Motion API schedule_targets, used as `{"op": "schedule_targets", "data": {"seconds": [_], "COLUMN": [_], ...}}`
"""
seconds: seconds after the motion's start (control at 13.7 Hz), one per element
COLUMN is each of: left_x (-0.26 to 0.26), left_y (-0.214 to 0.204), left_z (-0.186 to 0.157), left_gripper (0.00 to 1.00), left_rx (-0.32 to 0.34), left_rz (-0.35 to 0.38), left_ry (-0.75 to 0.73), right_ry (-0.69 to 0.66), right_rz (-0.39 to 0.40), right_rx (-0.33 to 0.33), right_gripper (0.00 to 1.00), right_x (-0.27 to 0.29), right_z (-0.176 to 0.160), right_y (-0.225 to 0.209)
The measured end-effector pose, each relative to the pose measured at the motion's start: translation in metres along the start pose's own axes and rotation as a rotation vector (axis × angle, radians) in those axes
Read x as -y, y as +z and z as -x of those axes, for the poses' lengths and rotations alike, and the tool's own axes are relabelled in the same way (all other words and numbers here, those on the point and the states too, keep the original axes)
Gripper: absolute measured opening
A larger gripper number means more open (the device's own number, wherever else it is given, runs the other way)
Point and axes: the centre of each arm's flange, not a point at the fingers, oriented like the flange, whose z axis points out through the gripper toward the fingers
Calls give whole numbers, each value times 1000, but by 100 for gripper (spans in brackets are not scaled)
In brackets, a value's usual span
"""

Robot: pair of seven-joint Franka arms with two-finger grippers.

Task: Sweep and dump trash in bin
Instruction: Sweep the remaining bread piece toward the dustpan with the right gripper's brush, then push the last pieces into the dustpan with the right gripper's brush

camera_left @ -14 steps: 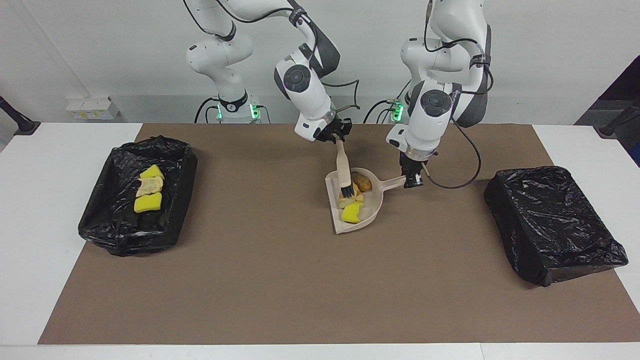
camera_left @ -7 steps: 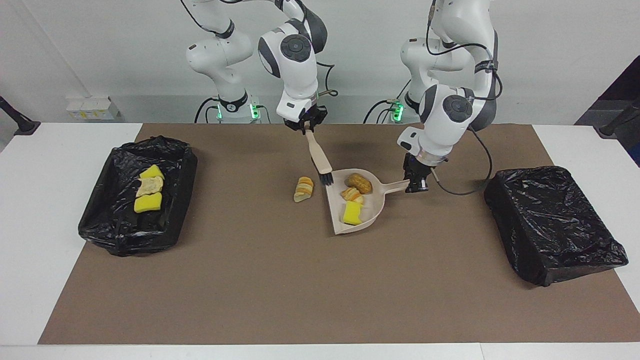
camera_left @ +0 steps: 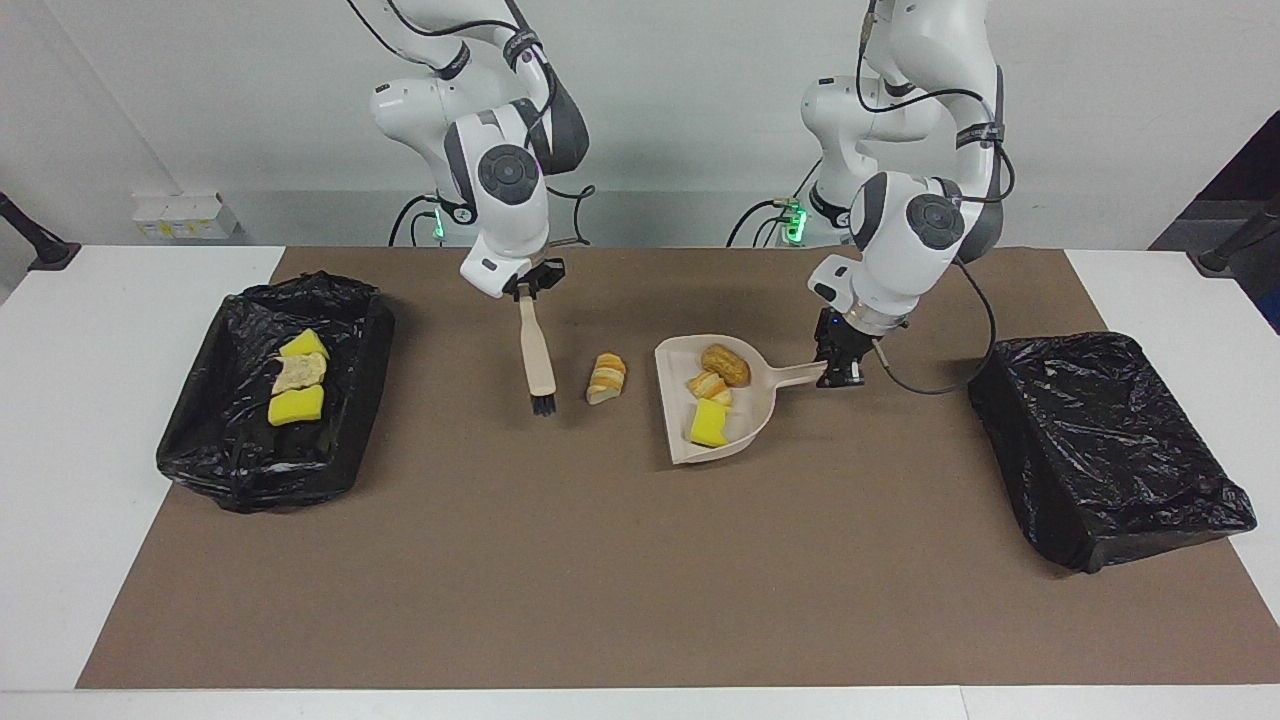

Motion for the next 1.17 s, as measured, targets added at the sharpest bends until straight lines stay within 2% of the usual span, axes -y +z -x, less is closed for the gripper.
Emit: {"op": "schedule_targets", "data": {"seconds": [0.22, 0.51, 0.95, 1.17], "left_x": [-2, -4, -4, -4], "left_y": [8, 21, 21, 20], "left_z": [-3, -7, -6, -7], "left_gripper": [33, 33, 33, 33], "left_rx": [4, 10, 11, 10], "left_rz": [16, 39, 40, 39], "left_ry": [5, -2, -8, -8], "right_ry": [-8, 9, 92, 109], "right_rz": [-53, -157, -442, -523], "right_rx": [32, 22, -3, -53], "right_gripper": [26, 26, 26, 26], "right_x": [21, 58, 130, 161], "right_z": [1, -7, 2, 8], "right_y": [21, 42, 33, 22]}}
